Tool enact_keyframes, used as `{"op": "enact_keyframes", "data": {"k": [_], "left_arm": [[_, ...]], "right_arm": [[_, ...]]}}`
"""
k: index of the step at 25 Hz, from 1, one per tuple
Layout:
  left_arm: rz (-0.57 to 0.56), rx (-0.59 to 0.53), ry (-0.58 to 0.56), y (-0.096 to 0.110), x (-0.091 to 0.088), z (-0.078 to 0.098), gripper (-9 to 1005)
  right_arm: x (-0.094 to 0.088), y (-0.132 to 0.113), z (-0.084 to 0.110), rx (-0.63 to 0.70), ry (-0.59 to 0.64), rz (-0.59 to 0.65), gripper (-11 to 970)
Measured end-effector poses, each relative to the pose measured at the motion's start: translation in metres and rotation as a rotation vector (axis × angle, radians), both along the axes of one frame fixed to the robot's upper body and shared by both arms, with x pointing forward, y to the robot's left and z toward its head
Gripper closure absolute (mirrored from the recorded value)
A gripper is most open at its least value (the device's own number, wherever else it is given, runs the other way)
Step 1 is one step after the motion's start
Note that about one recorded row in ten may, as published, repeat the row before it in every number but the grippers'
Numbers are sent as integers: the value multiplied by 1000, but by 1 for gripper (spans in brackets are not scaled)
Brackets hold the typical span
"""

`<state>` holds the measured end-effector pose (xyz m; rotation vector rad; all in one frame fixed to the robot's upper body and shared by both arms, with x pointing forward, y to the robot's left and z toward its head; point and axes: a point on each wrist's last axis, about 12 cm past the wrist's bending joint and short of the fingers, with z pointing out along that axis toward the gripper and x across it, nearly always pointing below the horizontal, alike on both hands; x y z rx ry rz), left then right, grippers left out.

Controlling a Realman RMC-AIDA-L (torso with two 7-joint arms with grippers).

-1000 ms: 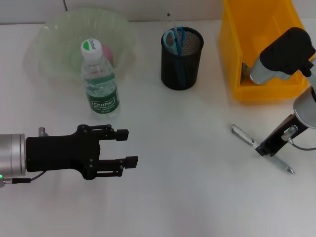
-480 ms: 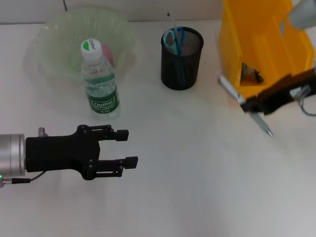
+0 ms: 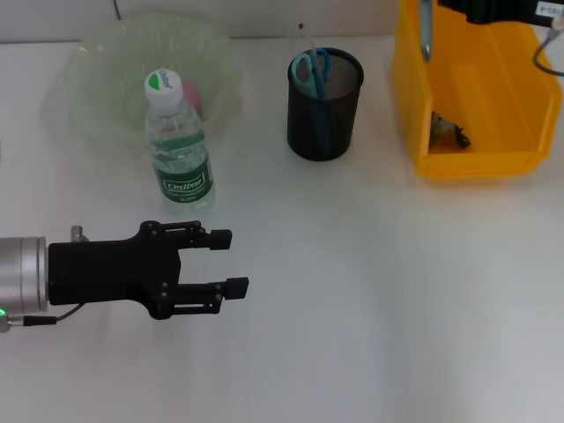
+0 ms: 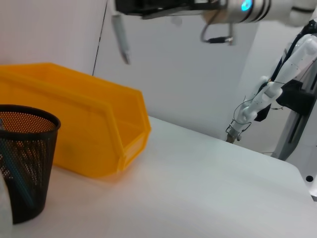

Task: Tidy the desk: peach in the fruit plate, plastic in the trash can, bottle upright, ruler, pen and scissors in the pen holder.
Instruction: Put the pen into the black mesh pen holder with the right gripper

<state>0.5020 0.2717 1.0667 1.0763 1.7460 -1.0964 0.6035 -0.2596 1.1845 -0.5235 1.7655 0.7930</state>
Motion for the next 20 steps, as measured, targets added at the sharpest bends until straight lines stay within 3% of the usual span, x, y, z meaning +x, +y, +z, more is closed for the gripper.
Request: {"op": "enact_keyframes", "data": {"k": [1, 3, 4, 5, 8, 15, 20], "left_arm": [[1, 1, -1, 0, 0, 0, 265], [3, -2, -3, 0, 1, 1, 265], [3, -2, -3, 0, 1, 1, 265], [3, -5, -3, 0, 0, 1, 265], [15, -22, 2, -1, -2, 0, 265], [18, -24, 2, -2, -1, 0, 264], [20, -21, 2, -2, 0, 0, 264]], "right_arm": [[0, 0, 0, 0, 0, 0, 771], [13, 11, -29, 85, -23, -5, 764], [13, 11, -29, 85, -23, -5, 761], [16, 19, -47, 117, -27, -5, 757], [19, 29, -61, 125, -50, -18, 747], [31, 52, -81, 59, -21, -61, 723], [35, 63, -84, 13, -3, -45, 706]]}}
